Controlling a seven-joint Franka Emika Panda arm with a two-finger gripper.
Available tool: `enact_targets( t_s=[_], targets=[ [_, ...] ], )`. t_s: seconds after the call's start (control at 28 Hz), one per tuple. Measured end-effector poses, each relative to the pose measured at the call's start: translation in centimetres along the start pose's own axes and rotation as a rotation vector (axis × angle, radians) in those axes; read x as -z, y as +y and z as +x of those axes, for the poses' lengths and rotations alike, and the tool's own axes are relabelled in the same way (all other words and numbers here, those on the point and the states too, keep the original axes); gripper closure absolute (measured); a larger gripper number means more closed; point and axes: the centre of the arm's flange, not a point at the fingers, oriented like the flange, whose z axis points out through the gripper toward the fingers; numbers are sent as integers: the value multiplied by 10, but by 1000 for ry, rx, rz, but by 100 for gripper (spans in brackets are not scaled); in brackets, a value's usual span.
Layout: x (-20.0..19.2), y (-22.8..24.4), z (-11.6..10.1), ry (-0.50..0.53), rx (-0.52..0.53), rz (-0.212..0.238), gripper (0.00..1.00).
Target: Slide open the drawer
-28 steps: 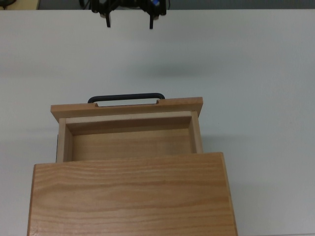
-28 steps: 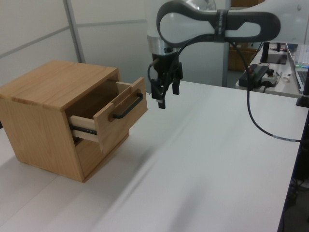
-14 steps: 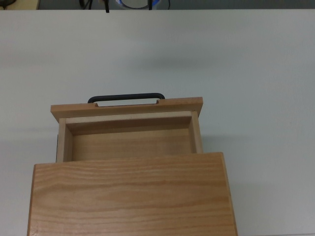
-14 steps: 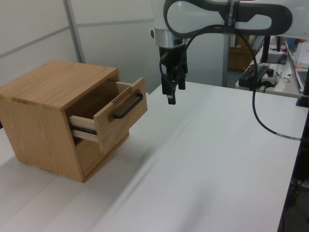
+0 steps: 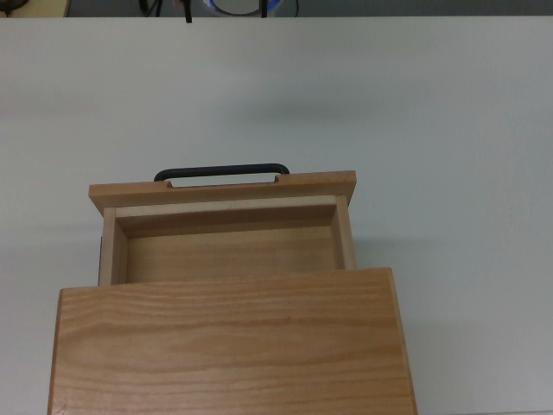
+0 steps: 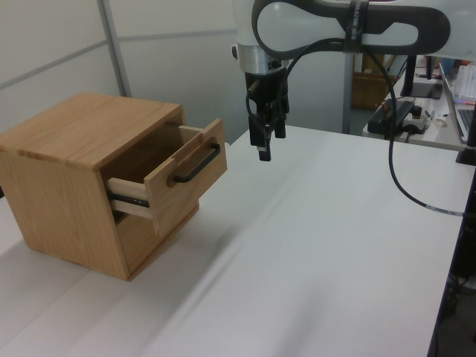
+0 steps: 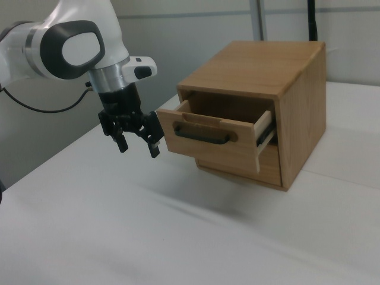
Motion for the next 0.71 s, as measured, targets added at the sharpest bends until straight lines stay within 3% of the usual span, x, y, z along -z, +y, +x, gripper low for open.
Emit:
enact_targets(
  t_s=[0.71],
  targets=[
    [-1,0,1,-3,11,0,0]
  ],
)
